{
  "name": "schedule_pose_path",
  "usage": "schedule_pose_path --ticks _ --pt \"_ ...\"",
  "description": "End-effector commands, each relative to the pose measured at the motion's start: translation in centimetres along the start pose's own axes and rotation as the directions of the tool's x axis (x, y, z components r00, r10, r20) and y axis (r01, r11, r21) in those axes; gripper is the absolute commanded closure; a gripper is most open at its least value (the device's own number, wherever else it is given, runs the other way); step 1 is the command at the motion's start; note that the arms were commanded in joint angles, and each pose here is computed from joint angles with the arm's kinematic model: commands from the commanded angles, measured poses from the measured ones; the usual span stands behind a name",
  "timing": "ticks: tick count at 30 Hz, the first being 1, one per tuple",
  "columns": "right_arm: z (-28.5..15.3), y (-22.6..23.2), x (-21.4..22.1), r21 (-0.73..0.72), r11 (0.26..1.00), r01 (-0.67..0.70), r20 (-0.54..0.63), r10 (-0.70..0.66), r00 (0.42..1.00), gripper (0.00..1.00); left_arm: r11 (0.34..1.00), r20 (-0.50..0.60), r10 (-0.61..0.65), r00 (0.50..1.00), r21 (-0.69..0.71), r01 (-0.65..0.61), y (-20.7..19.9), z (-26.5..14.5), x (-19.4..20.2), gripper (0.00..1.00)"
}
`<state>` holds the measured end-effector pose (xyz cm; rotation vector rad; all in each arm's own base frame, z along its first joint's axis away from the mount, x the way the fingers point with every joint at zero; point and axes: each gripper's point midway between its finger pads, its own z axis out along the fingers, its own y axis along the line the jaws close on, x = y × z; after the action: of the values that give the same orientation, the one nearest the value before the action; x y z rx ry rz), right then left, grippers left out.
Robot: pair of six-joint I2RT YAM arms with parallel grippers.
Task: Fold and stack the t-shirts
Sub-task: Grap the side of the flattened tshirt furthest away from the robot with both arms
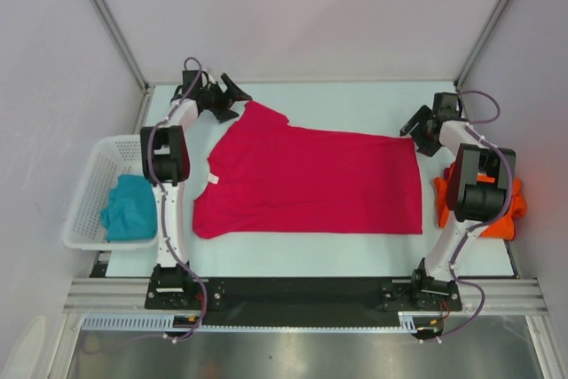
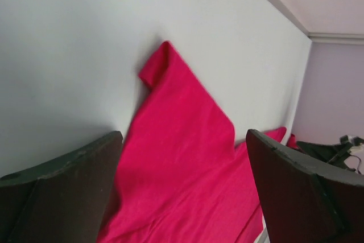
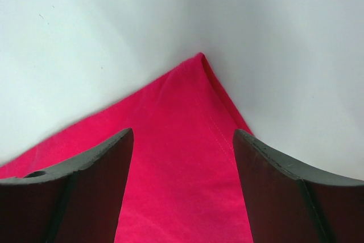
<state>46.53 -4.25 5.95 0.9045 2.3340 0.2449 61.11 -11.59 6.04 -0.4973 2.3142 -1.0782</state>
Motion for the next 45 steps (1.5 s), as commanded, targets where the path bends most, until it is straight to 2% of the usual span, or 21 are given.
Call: schedule_pose_path --ticks 1,3,4,12,15,18,19,21,22,23,26,29,32,45 --pt "0.4 0.7 -2.1 -0.004 1.000 0.016 0.050 -0.016 0.999 0.24 0.997 0.010 0.005 1.000 0.073 -0.006 -0.9 1.5 -0.6 0.01" --pt "1.1 0.5 -2.0 0.009 1.000 0.016 0.039 -0.017 0.999 0.25 0.998 0.004 -0.010 1.000 0.061 0.010 0.2 2.2 -0.2 0.00" --pt "1.3 0.4 -2.0 0.017 1.000 0.016 0.035 -0.017 0.999 0.25 0.997 -0.014 0.002 1.000 0.075 -0.001 -0.8 3.1 0.9 0.00" --pt "2.9 0.1 -1.9 0.040 0.999 0.018 0.011 -0.018 1.000 0.25 0.993 -0.046 -0.032 0.998 0.110 0.037 -0.9 6.4 2.2 0.00" --pt "3.2 0.7 -1.8 0.015 1.000 0.015 -0.007 -0.015 1.000 0.32 0.992 -0.059 -0.035 0.998 0.123 0.042 -1.0 7.3 2.7 0.05" --pt "4.1 1.3 -1.4 -0.023 1.000 0.005 -0.033 -0.006 0.999 0.60 0.990 -0.064 -0.032 0.997 0.138 0.040 -1.6 7.4 2.8 0.16" --pt "4.3 1.5 -1.5 -0.034 0.999 0.007 -0.037 -0.008 0.999 0.77 0.990 -0.070 -0.033 0.997 0.138 0.043 -1.7 7.5 3.0 0.20" --pt "4.6 1.8 -1.3 -0.047 0.999 0.004 -0.053 -0.006 0.999 0.88 0.988 -0.069 -0.028 0.997 0.151 0.038 -2.4 7.0 2.7 0.44" --pt "5.0 1.7 -1.2 -0.045 0.999 0.008 -0.061 -0.010 0.998 1.00 0.987 -0.069 -0.026 0.997 0.154 0.037 -2.6 6.9 2.8 0.54" --pt "5.1 1.9 -1.2 -0.052 0.999 0.009 -0.065 -0.012 0.998 1.00 0.987 -0.065 -0.024 0.998 0.159 0.034 -3.1 6.5 2.5 0.72" --pt "5.1 1.9 -0.9 -0.061 0.998 0.018 -0.077 -0.023 0.997 1.00 0.986 -0.077 -0.010 0.997 0.164 0.023 -4.4 5.5 2.8 0.87" --pt "4.1 2.4 -1.1 -0.077 0.997 0.030 -0.061 -0.035 0.998 1.00 0.987 -0.067 0.036 0.997 0.162 -0.025 -5.8 3.9 2.6 0.95" --pt "2.8 3.4 -2.0 -0.097 0.994 0.056 -0.022 -0.059 0.998 1.00 0.986 -0.055 0.076 0.996 0.153 -0.067 -6.9 2.6 2.6 0.98" --pt "-2.0 6.5 -4.1 -0.138 0.983 0.118 0.035 -0.114 0.993 1.00 0.974 -0.030 0.155 0.987 0.171 -0.148 -11.5 -0.9 2.3 0.99"
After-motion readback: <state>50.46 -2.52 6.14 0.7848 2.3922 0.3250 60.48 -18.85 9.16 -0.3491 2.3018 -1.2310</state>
